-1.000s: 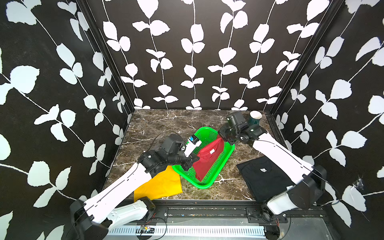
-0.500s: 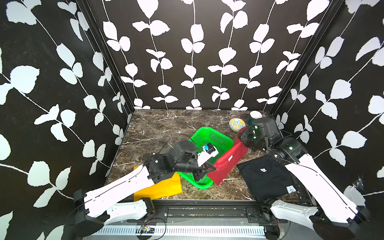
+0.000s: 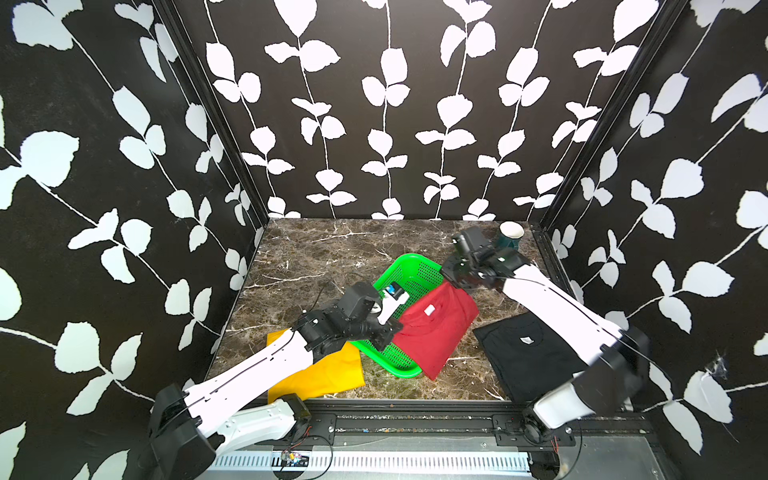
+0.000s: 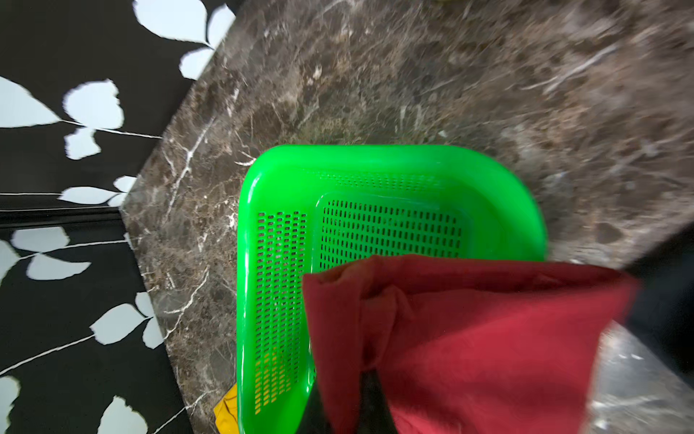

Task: Put the folded t-shirts into the basket
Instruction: Place the T-shirt in the bin.

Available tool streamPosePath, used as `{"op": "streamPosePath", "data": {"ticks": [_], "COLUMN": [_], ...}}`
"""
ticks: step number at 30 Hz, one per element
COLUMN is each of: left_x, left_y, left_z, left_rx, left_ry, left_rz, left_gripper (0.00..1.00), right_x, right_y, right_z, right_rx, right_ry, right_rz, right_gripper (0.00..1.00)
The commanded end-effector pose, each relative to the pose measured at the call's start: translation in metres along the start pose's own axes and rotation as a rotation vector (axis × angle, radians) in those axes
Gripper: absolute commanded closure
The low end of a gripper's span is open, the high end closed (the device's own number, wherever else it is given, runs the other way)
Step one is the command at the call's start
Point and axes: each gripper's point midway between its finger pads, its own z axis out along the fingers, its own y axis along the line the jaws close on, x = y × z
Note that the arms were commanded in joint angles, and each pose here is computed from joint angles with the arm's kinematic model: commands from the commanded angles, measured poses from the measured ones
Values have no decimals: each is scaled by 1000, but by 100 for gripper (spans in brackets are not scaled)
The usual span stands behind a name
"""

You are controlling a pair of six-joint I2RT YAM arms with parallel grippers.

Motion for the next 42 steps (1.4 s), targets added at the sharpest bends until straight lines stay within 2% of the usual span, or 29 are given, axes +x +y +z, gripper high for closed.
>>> {"op": "streamPosePath", "data": {"ticks": [1,4,8,16,20,28,38,39,40,41,42], "left_x": [17,41,72,100,102,97,99,98,97,95,93], "left_y": [33,50,55,77,92,92,110,110,109,107,104], "left_z": [5,26,52,66,61,48,31,31,31,32,33], "left_rx": [-158,-216,-210,-313,-404,-423,-553,-552,-546,-534,-516], "left_ry": [20,54,117,205,238,196,177,174,172,169,159], "left_rz": [-31,-79,-137,-123,-110,-112,-143,-145,-146,-145,-140], "left_gripper": [100,100,100,100,100,100,100,98,79,68,65], "right_x": [-7,-2,8,18,18,15,17,15,14,14,14], "right_y": [28,22,8,-11,-4,31,45,46,48,49,50], "right_z": [15,48,88,144,152,144,145,145,144,143,142], "right_rx": [-41,24,98,179,144,12,-22,-22,-25,-29,-31], "right_ry": [-5,33,76,120,124,136,150,147,143,142,140], "right_rz": [8,16,29,30,31,17,18,18,18,18,17], "right_gripper": [100,100,100,100,100,100,100,99,91,81,74]}}
